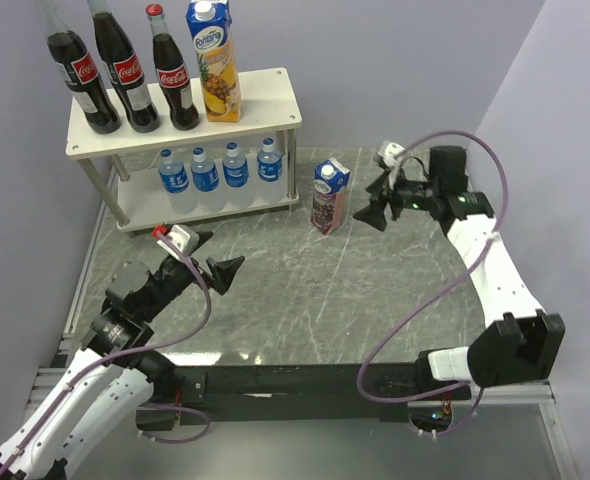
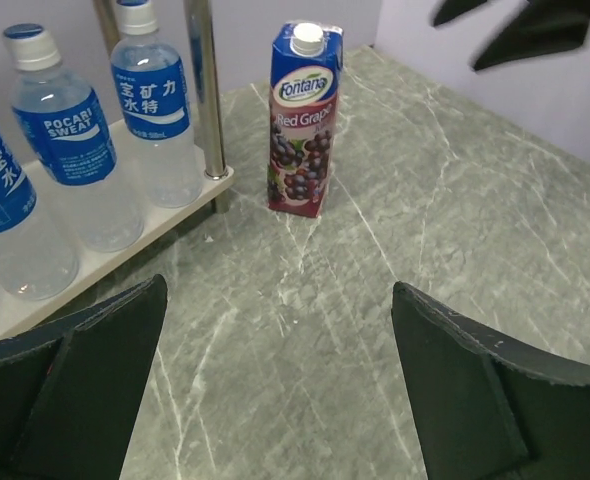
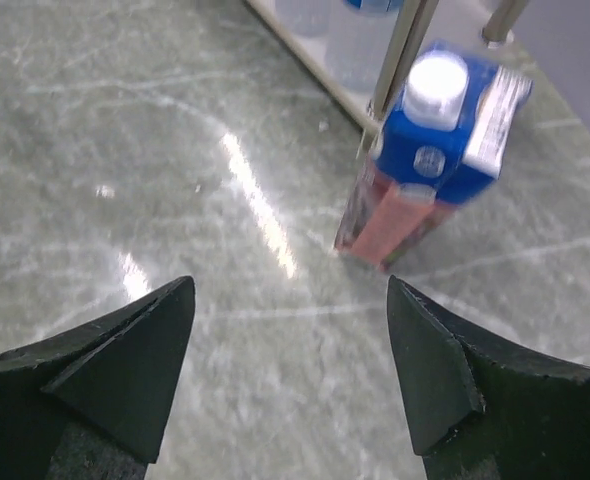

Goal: Place and organize the beverage onto the shelf
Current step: Pick up the drink from the center of the board.

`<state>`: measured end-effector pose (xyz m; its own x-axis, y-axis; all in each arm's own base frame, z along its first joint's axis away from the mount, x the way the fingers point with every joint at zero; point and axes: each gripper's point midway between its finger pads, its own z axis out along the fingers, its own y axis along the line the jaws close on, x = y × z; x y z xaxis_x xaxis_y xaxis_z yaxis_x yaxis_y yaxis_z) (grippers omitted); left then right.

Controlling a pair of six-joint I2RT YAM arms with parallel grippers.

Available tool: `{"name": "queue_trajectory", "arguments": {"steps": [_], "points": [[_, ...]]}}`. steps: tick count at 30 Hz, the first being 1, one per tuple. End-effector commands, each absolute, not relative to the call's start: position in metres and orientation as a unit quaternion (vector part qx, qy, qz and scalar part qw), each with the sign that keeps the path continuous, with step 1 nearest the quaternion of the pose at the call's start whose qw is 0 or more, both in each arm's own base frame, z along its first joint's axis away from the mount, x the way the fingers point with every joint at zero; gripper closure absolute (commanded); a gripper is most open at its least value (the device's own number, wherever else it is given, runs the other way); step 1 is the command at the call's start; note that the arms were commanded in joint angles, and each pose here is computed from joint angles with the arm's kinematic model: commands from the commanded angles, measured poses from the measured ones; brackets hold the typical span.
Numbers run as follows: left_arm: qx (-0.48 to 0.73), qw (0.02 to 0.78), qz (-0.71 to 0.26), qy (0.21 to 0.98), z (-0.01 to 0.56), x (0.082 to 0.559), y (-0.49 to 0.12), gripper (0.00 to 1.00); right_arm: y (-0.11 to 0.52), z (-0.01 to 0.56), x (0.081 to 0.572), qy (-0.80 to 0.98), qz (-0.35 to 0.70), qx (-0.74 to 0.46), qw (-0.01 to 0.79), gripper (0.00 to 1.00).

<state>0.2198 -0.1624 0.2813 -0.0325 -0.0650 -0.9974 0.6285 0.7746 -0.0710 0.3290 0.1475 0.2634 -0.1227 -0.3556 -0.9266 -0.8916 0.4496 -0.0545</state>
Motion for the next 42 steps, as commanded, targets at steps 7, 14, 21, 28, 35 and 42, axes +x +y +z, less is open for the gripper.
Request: {"name": "queue_trajectory", "arguments": {"steps": [7, 14, 21, 28, 35, 42], "points": [[0.241, 0.639, -0.255, 0.684, 0.271, 0.222, -0.169, 0.01, 0.185, 0.281, 0.403, 0.768, 0.199, -0.345, 0.502, 0.16], [0.239, 0.648, -0.252, 0.678, 0.275, 0.219, -0.166, 0.0, 0.19, 0.275, 0.438, 0.805, 0.136, -0.275, 0.508, 0.17], [0.24, 0.652, -0.254, 0.673, 0.278, 0.218, -0.166, 0.0, 0.196, 0.259, 0.453, 0.818, 0.123, -0.276, 0.49, 0.16], [0.228, 0.66, -0.252, 0.67, 0.283, 0.217, -0.162, 0.0, 0.207, 0.247, 0.461, 0.823, 0.138, -0.276, 0.476, 0.16], [0.233, 0.653, -0.253, 0.675, 0.279, 0.218, -0.164, 0.0, 0.211, 0.232, 0.46, 0.829, 0.147, -0.285, 0.459, 0.16], [0.235, 0.652, -0.254, 0.674, 0.279, 0.218, -0.165, 0.01, 0.209, 0.241, 0.452, 0.79, 0.126, -0.394, 0.453, 0.1]]}}
